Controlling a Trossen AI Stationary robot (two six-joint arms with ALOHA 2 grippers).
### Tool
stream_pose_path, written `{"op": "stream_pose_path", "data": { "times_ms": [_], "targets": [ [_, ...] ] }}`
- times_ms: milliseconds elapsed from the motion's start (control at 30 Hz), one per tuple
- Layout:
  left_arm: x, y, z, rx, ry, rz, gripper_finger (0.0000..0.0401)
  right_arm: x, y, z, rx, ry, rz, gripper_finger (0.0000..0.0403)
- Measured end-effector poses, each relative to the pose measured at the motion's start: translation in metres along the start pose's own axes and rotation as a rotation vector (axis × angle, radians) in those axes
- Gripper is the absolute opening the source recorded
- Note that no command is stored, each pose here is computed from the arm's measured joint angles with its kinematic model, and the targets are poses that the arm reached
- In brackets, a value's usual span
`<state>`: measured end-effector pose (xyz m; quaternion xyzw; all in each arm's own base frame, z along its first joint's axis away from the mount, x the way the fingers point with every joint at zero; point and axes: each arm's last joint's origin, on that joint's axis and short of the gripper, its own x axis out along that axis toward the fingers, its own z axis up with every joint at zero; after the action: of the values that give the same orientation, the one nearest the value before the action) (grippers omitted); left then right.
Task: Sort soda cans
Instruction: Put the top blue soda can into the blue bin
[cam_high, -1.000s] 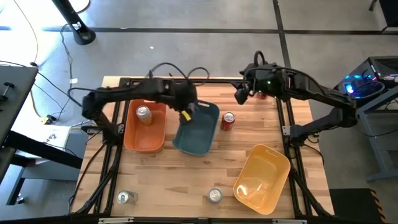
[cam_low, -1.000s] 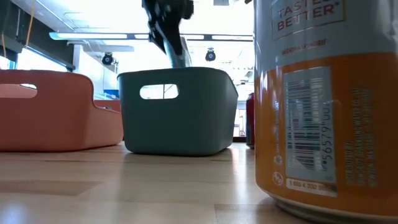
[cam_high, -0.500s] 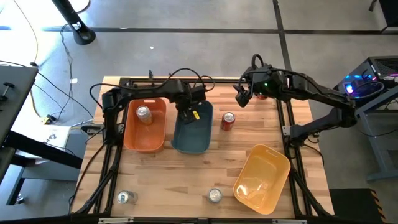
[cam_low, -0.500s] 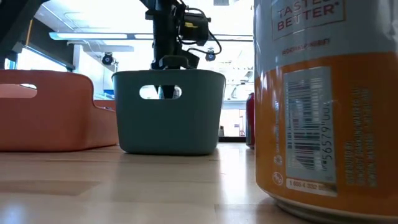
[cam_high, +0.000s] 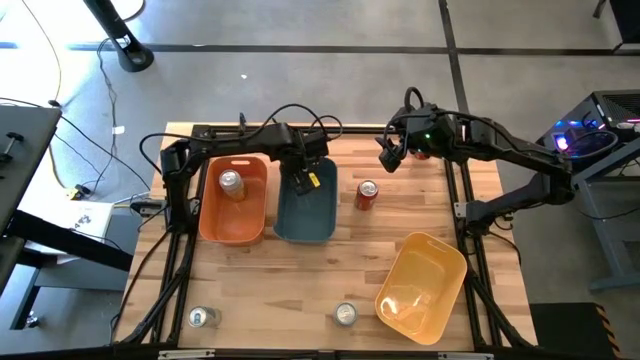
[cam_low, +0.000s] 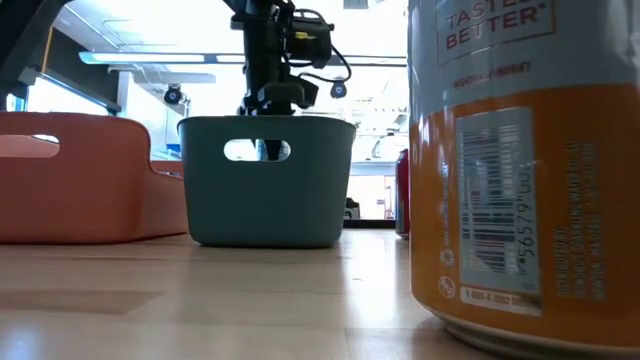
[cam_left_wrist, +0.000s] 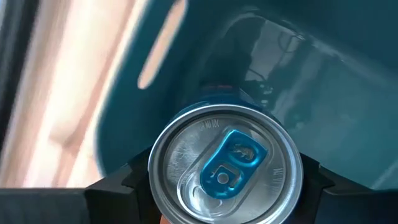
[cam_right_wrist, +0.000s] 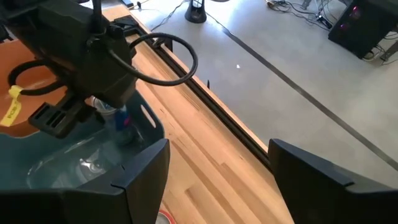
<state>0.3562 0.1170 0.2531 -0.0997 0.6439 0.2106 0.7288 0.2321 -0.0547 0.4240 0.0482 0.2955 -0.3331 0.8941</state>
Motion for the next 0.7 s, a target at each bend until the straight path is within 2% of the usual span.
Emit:
{"op": "stream_pose_path", "data": {
  "times_ms": [133, 367, 567, 700],
  "targets": [
    [0.0, -0.003, -0.001, 0.0, 0.005, -0.002, 0.0219, 0.0, 0.0, 0.0, 0.002, 0.0, 0.0, 0.0268],
    [0.0, -0.003, 0.0, -0.017, 0.0, 0.013, 0.0306, 0.0, 0.0, 0.0, 0.003, 0.0, 0.0, 0.0268],
    [-0.002, -0.002, -0.001, -0.009, 0.002, 0.018, 0.0318, 0.0, 0.0, 0.0, 0.003, 0.0, 0.001, 0.0268],
    [-0.016, 0.001, -0.006, 0.003, -0.032, 0.011, 0.0319, 0.0, 0.0, 0.0, 0.006, 0.003, 0.012, 0.0268]
  ]
}}
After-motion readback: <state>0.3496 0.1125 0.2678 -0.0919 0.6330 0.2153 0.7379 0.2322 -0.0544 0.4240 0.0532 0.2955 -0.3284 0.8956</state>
